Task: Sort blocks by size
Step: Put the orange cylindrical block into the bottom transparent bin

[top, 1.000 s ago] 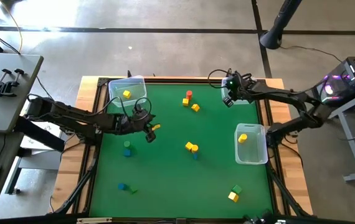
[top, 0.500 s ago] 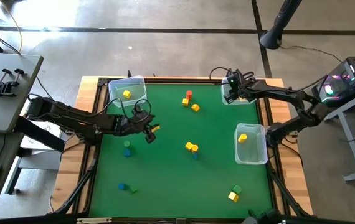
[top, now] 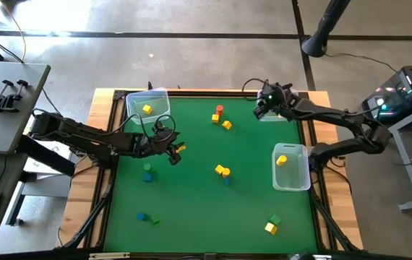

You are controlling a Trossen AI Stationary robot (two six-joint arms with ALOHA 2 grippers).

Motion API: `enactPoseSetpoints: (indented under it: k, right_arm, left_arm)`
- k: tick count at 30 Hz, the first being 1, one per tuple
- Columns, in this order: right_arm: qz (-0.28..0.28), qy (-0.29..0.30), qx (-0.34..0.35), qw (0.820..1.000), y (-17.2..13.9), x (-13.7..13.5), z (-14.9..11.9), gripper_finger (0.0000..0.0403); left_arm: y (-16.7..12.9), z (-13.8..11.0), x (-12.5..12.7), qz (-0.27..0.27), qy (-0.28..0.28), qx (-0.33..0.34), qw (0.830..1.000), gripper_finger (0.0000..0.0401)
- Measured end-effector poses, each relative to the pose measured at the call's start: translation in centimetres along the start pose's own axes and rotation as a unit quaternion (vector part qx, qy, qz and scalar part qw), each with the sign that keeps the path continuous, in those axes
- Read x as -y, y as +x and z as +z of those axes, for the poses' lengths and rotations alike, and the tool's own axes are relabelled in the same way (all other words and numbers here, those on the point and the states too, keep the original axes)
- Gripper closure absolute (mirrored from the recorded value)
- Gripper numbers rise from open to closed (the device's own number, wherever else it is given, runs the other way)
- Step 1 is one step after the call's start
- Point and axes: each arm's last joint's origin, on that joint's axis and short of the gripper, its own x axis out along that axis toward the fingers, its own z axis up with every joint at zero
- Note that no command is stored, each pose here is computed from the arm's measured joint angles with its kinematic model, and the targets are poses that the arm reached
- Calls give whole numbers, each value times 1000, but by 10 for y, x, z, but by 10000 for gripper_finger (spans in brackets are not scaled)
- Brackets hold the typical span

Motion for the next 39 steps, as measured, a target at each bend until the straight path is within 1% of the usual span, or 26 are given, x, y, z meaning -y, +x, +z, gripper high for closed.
enactPoseSetpoints:
  k: [4, 9, 14, 16, 19, 23, 27, 30, 34, 39]
  right_arm:
    - [43, -18, 52, 998, -11, -26, 6, 210]
    - [87, -47, 96, 990, -24, -52, 8, 210]
    - [119, -35, 112, 986, -33, -69, 6, 210]
    - [129, -42, 113, 984, -32, -79, 4, 210]
    - [154, -54, 113, 980, -25, -94, 1, 210]
    - [189, -58, 109, 974, -7, -110, -3, 210]
    - [183, -54, 111, 975, 14, -116, -3, 209]
    - [186, -52, 107, 975, 27, -113, 9, 200]
    - [213, -41, 88, 972, 41, -107, 29, 168]
    - [206, -35, 70, 975, 56, -106, 53, 129]
  left_arm:
    - [0, 1, 0, -1, -2, 3, 1000, 201]
    - [0, 1, 0, -1, -3, 4, 1000, 201]
    - [0, 1, 0, -1, -7, 3, 1000, 201]
    - [0, 1, 0, -1, -7, 4, 1000, 201]
    - [0, 1, 1, -2, -7, 4, 1000, 201]
    - [-1, 1, 2, -6, -7, 7, 1000, 201]
    - [-2, 1, 4, -9, -6, 8, 1000, 201]
    - [-2, 1, 4, -9, -6, 9, 1000, 201]
    - [-2, 2, 4, -10, -5, 14, 1000, 201]
    - [-2, 3, 4, -11, -6, 15, 1000, 201]
